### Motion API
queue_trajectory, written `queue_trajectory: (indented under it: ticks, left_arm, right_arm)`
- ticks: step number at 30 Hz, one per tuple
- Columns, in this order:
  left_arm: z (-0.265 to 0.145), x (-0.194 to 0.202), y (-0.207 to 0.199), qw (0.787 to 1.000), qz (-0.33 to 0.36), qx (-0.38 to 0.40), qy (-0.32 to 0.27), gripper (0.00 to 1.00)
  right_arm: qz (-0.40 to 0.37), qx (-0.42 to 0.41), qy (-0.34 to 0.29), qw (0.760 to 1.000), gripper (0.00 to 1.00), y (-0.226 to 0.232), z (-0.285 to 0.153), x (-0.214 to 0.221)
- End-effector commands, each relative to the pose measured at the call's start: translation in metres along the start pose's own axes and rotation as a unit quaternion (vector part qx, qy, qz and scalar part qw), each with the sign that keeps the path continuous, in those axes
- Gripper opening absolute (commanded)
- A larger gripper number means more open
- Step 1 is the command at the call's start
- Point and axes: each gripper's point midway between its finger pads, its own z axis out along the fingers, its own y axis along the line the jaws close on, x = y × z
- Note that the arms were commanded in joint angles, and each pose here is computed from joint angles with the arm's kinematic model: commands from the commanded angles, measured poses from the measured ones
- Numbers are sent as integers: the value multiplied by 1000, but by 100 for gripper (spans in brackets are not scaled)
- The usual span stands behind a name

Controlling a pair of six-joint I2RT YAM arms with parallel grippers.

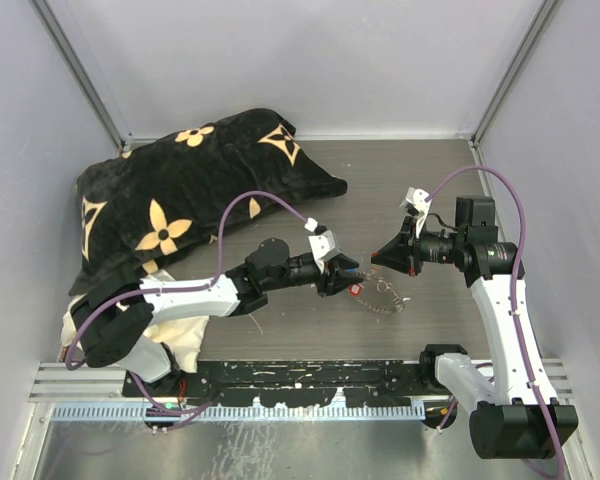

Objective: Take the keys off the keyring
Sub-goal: Remove the key from the keyring.

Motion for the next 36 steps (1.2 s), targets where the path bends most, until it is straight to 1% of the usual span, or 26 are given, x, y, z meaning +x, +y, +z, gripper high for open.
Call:
queue_trajectory:
  ticks: [1, 10, 14, 19, 25, 31, 36]
  left_arm:
    - [-7, -40, -5, 998, 58, 12, -37, 38]
    - [-4, -51, -21, 997, 71, 28, -23, 39]
    - [-1, -51, -30, 997, 67, 20, -13, 39]
    - [0, -49, -27, 998, 53, -36, 7, 39]
    - [2, -51, -20, 995, 28, -97, 2, 39]
    - [8, -52, -10, 987, 9, -159, 7, 37]
    - [12, -55, -15, 987, 4, -159, 3, 37]
  right_arm:
    - [-37, -10, -25, 999, 1, 7, -5, -22]
    - [-37, -10, -25, 999, 1, 7, -4, -22]
    - [-35, -10, -24, 999, 1, 6, -4, -21]
    - [-34, -9, -24, 999, 1, 5, -4, -21]
    - [-33, -9, -24, 999, 1, 5, -4, -21]
    - [-33, -8, -25, 999, 1, 5, -4, -21]
    - [-34, -8, -25, 999, 1, 5, -4, -21]
